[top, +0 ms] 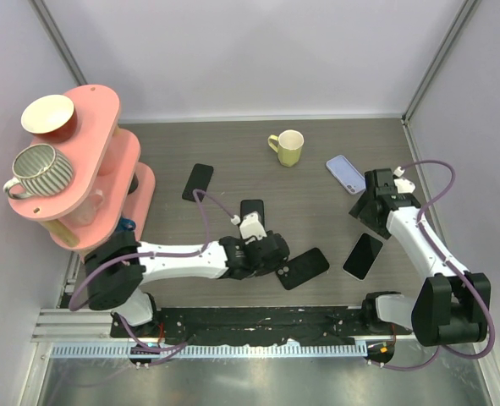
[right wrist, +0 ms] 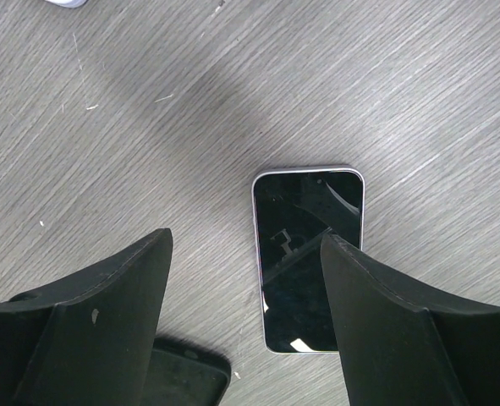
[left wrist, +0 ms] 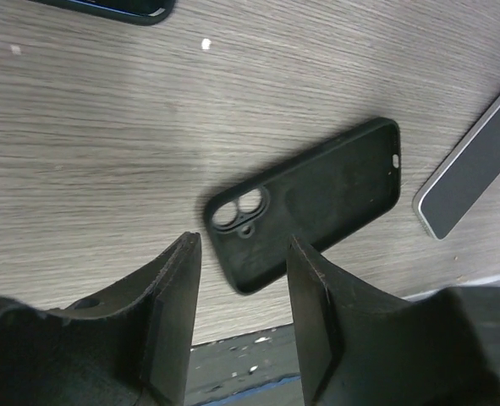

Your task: Put the phone into the phone case

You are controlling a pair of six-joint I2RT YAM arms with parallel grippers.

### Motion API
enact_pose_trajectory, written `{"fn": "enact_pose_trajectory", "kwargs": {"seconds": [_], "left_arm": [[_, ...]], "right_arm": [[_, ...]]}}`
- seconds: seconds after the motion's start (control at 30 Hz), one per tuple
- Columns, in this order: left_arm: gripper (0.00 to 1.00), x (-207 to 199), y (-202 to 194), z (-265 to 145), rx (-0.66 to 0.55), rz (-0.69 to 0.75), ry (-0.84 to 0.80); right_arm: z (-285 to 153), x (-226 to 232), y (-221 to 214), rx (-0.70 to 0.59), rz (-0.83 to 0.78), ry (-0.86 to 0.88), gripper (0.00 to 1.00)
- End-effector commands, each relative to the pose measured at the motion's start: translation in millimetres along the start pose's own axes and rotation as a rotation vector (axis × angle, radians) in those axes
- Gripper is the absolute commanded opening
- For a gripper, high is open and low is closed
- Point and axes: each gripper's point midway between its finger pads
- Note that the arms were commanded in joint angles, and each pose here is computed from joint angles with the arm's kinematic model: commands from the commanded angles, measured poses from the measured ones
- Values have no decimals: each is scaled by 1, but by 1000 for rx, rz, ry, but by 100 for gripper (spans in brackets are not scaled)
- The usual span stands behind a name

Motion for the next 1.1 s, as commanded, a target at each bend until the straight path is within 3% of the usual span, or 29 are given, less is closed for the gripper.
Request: {"fn": "enact_pose_trajectory", "kwargs": {"seconds": [0.0, 0.13, 0.17, 0.27, 0.4, 0.6, 0.7, 0.8, 0.87, 0.9, 1.07], "left_arm": [[47, -8, 3, 8, -52, -26, 79], [37, -3, 1, 13, -61, -39, 194], [36, 16, -2, 15, -72, -19, 284], [34, 14, -1, 16, -83, -6, 339], [33, 4, -14, 31, -43, -1, 296], [30, 25, -23, 31, -14, 17, 378], [28, 20, -27, 37, 3, 43, 331], [26, 4, -35, 46, 49, 154, 204], [16, -3, -37, 51, 69, 236, 136], [1, -5, -39, 52, 90, 259, 121], [0, -10, -6, 60, 124, 509, 43]], "right_arm": [[-8, -5, 9, -56, 36, 7, 77], [-9, -7, 11, -73, 34, 0, 76], [-9, -8, 11, -74, 37, -1, 76], [-10, -7, 11, -77, 42, 9, 76], [-8, -5, 9, -71, 40, 18, 76], [-8, -4, 10, -71, 32, 23, 76], [-8, -4, 11, -75, 37, 26, 76], [-7, -3, 11, -70, 38, 36, 76], [-8, -1, 10, -68, 39, 43, 76], [-9, 0, 9, -65, 34, 53, 76], [-12, 3, 9, -70, 31, 87, 75]]}}
Point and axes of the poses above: each gripper's point midway between its finger pads, its own z axis out along the fingers, its own x axis along the line the jaws close on, y = z × x, and after that the axes turned 3 degrees about -z, right-handed
